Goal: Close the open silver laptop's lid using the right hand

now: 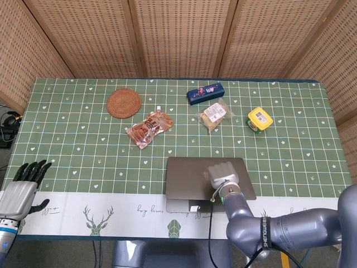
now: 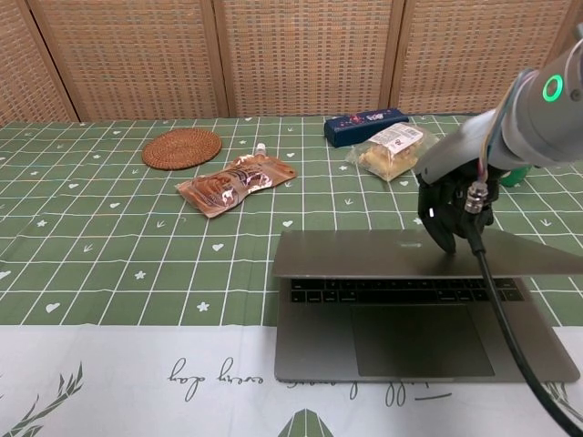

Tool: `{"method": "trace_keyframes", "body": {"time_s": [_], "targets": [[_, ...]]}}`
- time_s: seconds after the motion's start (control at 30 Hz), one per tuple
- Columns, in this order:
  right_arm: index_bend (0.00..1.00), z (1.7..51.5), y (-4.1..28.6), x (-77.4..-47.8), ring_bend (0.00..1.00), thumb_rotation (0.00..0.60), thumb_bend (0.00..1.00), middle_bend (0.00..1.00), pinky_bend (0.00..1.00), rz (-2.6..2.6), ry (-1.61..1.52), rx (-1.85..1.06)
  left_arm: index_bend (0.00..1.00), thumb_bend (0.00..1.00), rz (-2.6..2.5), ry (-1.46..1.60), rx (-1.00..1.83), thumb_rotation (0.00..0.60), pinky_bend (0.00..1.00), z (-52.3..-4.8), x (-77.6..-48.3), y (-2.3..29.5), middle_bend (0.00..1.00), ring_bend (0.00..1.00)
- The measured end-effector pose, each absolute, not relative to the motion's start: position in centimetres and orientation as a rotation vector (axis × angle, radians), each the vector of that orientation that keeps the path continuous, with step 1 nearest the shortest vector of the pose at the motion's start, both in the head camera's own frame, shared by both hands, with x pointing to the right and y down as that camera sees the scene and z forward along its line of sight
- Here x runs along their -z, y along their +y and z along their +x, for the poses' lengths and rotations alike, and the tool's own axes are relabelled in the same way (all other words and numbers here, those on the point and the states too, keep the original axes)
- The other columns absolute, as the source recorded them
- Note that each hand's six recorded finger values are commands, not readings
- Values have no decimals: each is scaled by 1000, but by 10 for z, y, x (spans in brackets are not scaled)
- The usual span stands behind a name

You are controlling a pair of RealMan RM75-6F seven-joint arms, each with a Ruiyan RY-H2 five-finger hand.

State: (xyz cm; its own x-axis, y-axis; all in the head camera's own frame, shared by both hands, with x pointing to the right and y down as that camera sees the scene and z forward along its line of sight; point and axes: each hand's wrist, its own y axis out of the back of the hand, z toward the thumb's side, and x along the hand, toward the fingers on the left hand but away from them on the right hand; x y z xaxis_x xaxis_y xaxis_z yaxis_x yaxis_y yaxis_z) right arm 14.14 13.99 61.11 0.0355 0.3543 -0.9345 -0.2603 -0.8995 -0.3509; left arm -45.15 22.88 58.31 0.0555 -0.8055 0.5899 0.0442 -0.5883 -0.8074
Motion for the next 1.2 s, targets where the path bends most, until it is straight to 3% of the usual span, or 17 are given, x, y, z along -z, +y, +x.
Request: {"method": "trace_keyframes", "body": {"time_s": [0.67,1.2], "targets": [[577,161,164,-646,333,600,1000,429,360,-1955,-46,-1943,0,250,-1651,765,1611,600,0,-451,-583,229,0,0],[551,176,172,-646,307,600,1000,401,331,-1974,-69,-1925,0,250,-1625,765,1598,600,0,-448,-578,230,0,0]]}}
